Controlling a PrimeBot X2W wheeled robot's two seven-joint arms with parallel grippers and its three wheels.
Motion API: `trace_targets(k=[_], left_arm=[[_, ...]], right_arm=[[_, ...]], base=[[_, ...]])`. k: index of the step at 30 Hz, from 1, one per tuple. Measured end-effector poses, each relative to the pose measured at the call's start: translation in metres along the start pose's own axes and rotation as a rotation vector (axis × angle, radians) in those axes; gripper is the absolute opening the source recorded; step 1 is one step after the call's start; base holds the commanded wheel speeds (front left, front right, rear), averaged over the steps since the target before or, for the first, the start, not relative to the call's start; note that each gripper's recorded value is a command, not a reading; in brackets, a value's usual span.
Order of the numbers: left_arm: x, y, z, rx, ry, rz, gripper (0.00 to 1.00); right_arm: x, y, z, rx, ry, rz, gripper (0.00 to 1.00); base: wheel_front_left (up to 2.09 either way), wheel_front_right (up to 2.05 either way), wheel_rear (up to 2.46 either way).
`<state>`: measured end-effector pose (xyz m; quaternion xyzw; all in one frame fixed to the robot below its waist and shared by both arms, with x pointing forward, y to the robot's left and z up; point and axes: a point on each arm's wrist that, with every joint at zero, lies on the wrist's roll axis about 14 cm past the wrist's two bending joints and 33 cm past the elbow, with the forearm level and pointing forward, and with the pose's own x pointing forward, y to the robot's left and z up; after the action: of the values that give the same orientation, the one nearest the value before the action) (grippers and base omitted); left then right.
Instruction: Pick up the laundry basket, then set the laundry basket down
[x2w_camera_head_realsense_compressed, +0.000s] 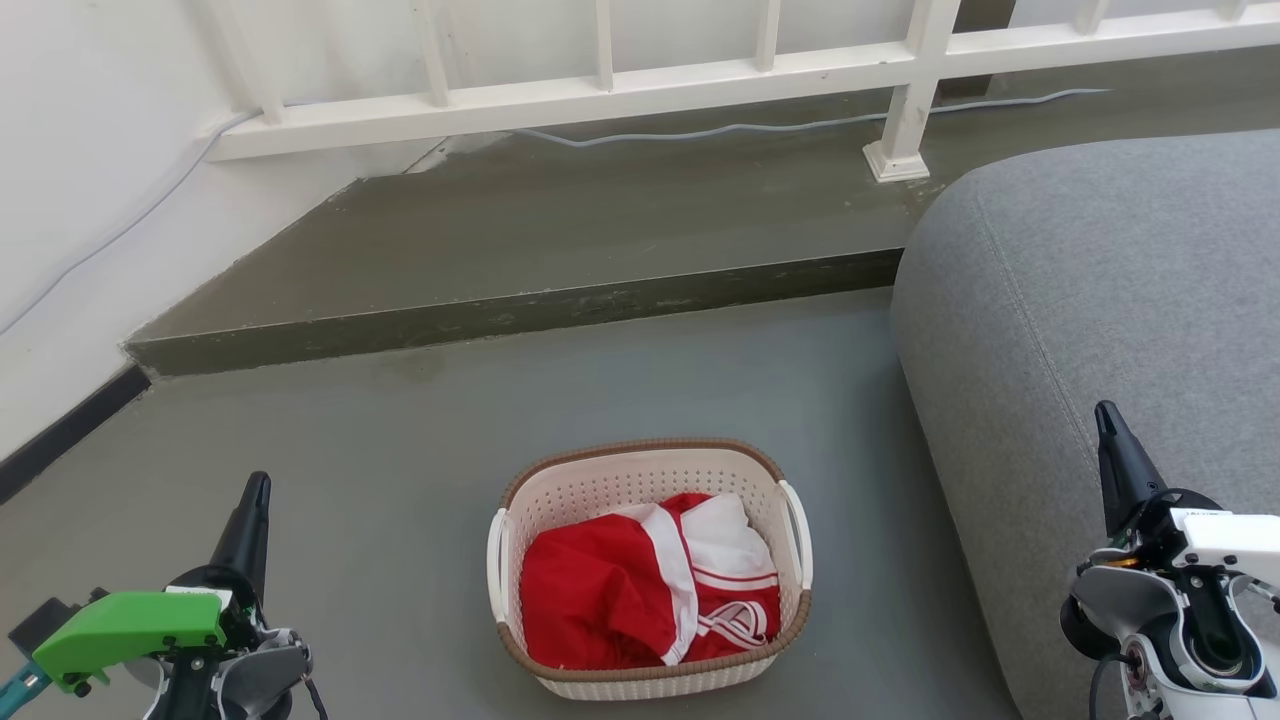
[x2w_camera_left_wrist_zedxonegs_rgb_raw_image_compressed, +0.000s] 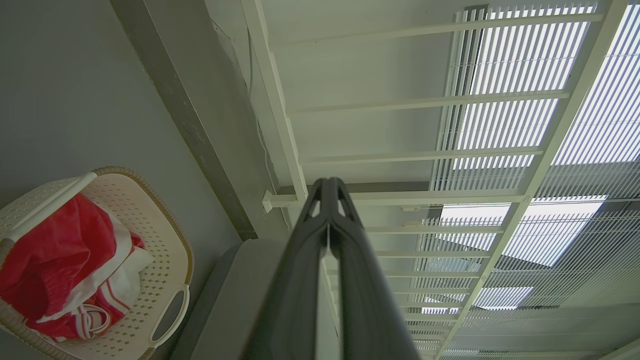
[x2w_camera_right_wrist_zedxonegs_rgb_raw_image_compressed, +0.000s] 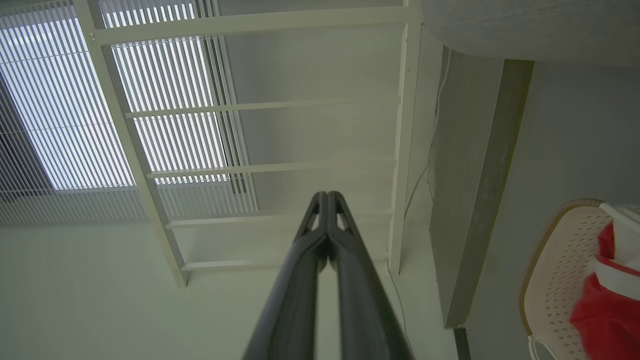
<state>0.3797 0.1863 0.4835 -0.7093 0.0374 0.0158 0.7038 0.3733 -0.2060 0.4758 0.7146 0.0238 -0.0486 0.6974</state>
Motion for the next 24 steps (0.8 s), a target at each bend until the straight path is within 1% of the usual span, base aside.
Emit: trace_targets(k=[24], left_arm=[[0.0000,-0.0001,0.0002,0.000,-0.001,0.000,0.00]], right_arm=[[0.0000,0.0000,-0.0005,0.000,0.003,0.000,0.00]], base=[[0.00,0.00,0.00]])
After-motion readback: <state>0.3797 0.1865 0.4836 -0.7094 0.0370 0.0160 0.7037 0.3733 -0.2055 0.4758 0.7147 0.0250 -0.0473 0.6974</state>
